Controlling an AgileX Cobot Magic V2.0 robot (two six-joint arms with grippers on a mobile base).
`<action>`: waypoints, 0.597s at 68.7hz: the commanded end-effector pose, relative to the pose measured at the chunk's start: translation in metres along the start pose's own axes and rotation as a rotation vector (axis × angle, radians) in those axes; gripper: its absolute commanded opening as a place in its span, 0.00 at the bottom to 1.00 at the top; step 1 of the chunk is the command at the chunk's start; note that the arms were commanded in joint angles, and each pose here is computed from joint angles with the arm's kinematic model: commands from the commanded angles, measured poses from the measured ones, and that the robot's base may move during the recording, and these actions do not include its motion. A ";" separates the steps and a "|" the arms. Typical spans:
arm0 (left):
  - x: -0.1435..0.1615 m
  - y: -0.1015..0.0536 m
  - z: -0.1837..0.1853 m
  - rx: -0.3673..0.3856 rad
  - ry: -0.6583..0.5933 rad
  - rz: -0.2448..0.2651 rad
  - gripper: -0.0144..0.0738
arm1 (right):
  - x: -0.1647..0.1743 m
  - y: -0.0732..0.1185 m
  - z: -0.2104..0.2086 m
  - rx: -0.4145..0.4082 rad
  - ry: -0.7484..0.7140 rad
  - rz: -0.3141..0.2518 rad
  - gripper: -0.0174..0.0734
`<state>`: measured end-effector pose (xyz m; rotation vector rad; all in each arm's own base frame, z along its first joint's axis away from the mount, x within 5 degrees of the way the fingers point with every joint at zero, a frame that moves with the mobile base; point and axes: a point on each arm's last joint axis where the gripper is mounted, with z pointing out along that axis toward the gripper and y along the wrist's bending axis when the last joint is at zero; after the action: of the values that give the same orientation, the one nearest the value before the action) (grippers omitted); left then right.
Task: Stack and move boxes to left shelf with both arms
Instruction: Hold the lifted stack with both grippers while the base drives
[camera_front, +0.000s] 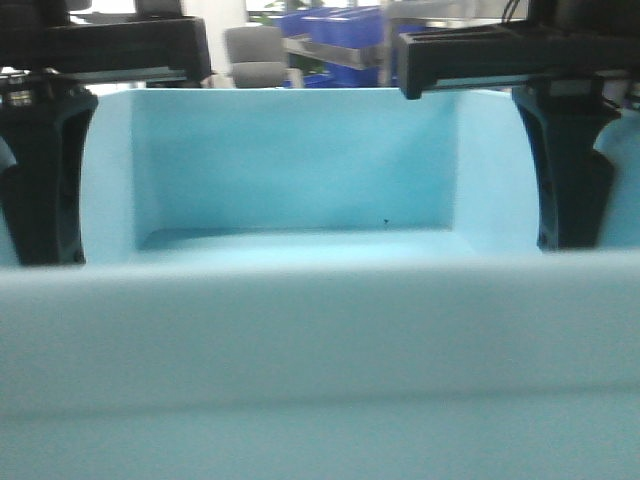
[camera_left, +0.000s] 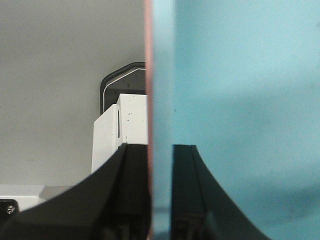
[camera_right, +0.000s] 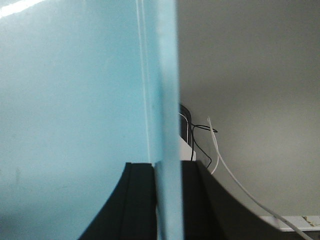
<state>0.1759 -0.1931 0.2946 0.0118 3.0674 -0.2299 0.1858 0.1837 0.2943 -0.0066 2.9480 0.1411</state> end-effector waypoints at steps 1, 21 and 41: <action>0.012 0.003 -0.019 0.007 0.054 -0.005 0.15 | -0.005 0.000 -0.018 -0.056 -0.082 0.003 0.25; 0.013 0.001 -0.019 0.021 0.069 -0.010 0.15 | -0.004 0.000 -0.018 -0.055 -0.080 0.003 0.25; 0.015 -0.001 -0.019 0.043 0.091 -0.018 0.15 | -0.005 0.000 -0.018 -0.054 -0.081 0.003 0.25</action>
<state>0.1733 -0.1941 0.2939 -0.0032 3.0949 -0.2512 0.1856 0.1831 0.2942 -0.0077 2.9501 0.1314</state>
